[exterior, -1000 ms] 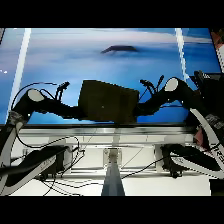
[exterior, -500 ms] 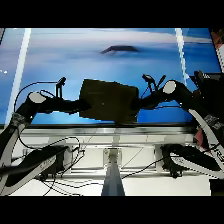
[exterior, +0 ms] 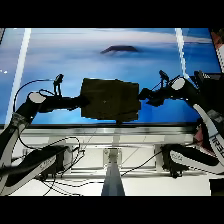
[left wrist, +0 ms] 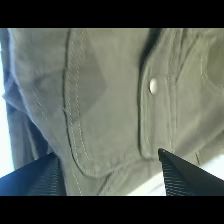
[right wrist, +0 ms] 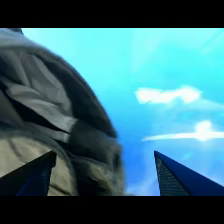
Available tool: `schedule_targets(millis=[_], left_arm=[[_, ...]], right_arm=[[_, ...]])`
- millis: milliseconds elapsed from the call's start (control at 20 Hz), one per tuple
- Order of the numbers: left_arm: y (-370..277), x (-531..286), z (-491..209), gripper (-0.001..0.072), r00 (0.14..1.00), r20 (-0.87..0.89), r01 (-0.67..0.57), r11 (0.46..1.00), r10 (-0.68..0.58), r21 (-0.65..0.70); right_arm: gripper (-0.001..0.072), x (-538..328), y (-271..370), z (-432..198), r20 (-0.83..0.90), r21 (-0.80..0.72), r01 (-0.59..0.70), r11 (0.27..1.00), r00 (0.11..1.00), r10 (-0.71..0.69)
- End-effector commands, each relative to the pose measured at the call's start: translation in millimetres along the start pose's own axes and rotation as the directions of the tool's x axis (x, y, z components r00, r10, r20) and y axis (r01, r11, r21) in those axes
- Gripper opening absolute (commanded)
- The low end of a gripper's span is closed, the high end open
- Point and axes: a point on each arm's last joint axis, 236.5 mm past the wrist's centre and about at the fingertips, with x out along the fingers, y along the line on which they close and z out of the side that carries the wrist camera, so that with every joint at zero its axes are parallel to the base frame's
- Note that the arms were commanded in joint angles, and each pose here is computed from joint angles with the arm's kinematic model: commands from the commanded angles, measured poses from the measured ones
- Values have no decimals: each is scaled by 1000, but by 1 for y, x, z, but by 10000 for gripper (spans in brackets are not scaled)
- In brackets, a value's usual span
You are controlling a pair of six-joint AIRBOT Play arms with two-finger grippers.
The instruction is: Fold the clothes and pants, and hang the long-sleeved shirts on hangers.
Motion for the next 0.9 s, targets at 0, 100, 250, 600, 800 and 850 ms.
schedule_targets(millis=[0, 100, 250, 600, 800, 850], left_arm=[[6, 0, 14, 696, 998, 61, -30, 999, 29, 23], [5, 1, 14, 696, 998, 60, -30, 999, 28, 26], [5, 2, 13, 695, 998, 55, -30, 999, 28, 34], [8, 4, 21, 687, 997, 68, -47, 989, 37, 140], [-26, -27, 75, 687, 981, 196, -58, 952, -2, 300], [-41, -40, 92, 687, 970, 243, -67, 934, -21, 351]], right_arm=[[680, 23, 38, -18, -120, 88, -195, 977, 971, 205], [680, 45, 39, -24, -141, 92, -175, 980, 972, 187], [676, 71, 49, -34, -158, 83, -171, 982, 970, 183], [58, 43, 113, 21, 21, -280, -225, 933, 970, 240], [56, -59, 133, 97, 290, -488, -60, 871, 930, 227], [56, -95, 130, 115, 374, -493, -11, 870, 900, 223]])
